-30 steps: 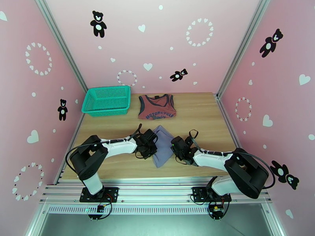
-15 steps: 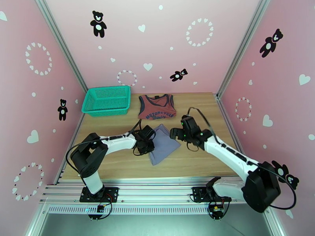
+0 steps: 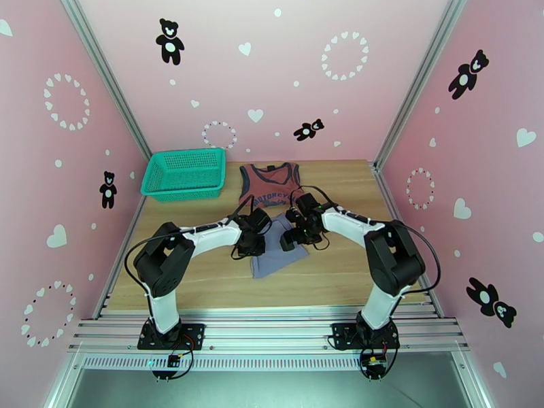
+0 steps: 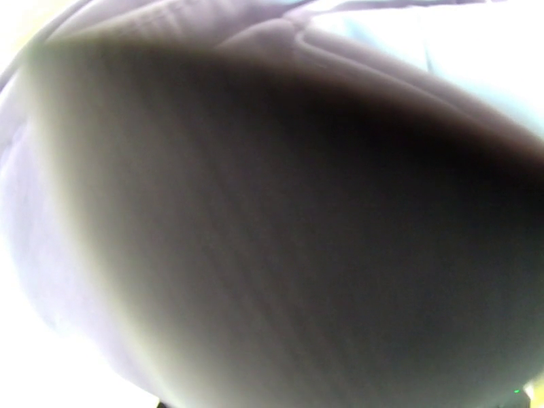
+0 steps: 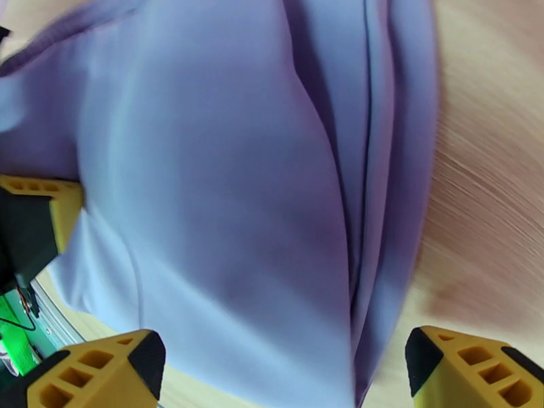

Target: Fold and stack the mixed laundry pile

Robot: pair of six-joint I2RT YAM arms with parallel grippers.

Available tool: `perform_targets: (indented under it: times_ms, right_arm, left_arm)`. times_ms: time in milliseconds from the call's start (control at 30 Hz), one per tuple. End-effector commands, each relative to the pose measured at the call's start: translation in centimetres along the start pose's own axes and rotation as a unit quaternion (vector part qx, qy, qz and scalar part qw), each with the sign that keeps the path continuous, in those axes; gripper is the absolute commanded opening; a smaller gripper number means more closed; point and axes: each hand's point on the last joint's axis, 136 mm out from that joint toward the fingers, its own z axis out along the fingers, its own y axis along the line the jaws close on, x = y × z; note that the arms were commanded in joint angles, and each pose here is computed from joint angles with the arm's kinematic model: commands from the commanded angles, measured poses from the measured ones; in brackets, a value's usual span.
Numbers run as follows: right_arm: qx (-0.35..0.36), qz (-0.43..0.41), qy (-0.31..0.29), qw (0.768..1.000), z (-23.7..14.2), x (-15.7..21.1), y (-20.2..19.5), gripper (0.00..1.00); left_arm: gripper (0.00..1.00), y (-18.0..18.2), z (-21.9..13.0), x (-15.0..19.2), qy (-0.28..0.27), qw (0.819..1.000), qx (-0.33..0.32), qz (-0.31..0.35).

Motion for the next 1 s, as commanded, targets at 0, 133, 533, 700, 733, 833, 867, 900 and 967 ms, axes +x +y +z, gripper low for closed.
perform_targets:
  times_ms: [0,133,533,700,733,833,867,900,967]
  right_arm:
    - [-0.04,-0.005,0.001,0.999,1.1,-1.2,0.8,0.99]
    - [-0.072,0.011,0.02,0.997,3.0,-1.3,1.2,0.9]
    - [-0.08,0.056,0.037,0.995,5.5,-1.1,0.7,0.32]
    - [-0.062,0.063,0.033,0.996,5.2,-0.8,0.2,0.0]
    - [-0.057,0.062,0.028,0.996,4.7,-1.0,0.2,0.0]
    - [-0.034,0.057,-0.002,0.998,2.2,-2.0,0.3,0.0]
    - [-0.027,0.055,-0.012,0.998,1.3,-2.4,0.3,0.0]
    - [-0.016,0.049,-0.03,0.998,-0.3,-3.2,0.5,0.0]
    - [0.004,0.04,-0.062,0.997,-3.2,-4.7,0.8,0.0]
  left_arm:
    - [0.0,5.4,2.4,1.2,0.028,0.993,-0.109,0.022]
    - [0.0,5.3,2.5,1.0,0.023,0.993,-0.109,0.029]
    - [0.0,4.9,3.0,0.1,0.011,0.994,-0.107,0.034]
    - [0.0,4.3,2.8,-0.6,-0.002,0.995,-0.098,0.024]
    - [0.0,3.9,2.5,-1.0,-0.01,0.996,-0.092,0.02]
    - [0.0,2.6,0.6,-2.5,-0.041,0.997,-0.069,0.011]
    - [0.0,2.2,-0.4,-3.1,-0.052,0.997,-0.062,0.009]
    - [0.0,1.6,-1.6,-3.9,-0.067,0.996,-0.055,0.009]
    - [0.0,0.6,-3.8,-5.6,-0.092,0.995,-0.046,0.01]
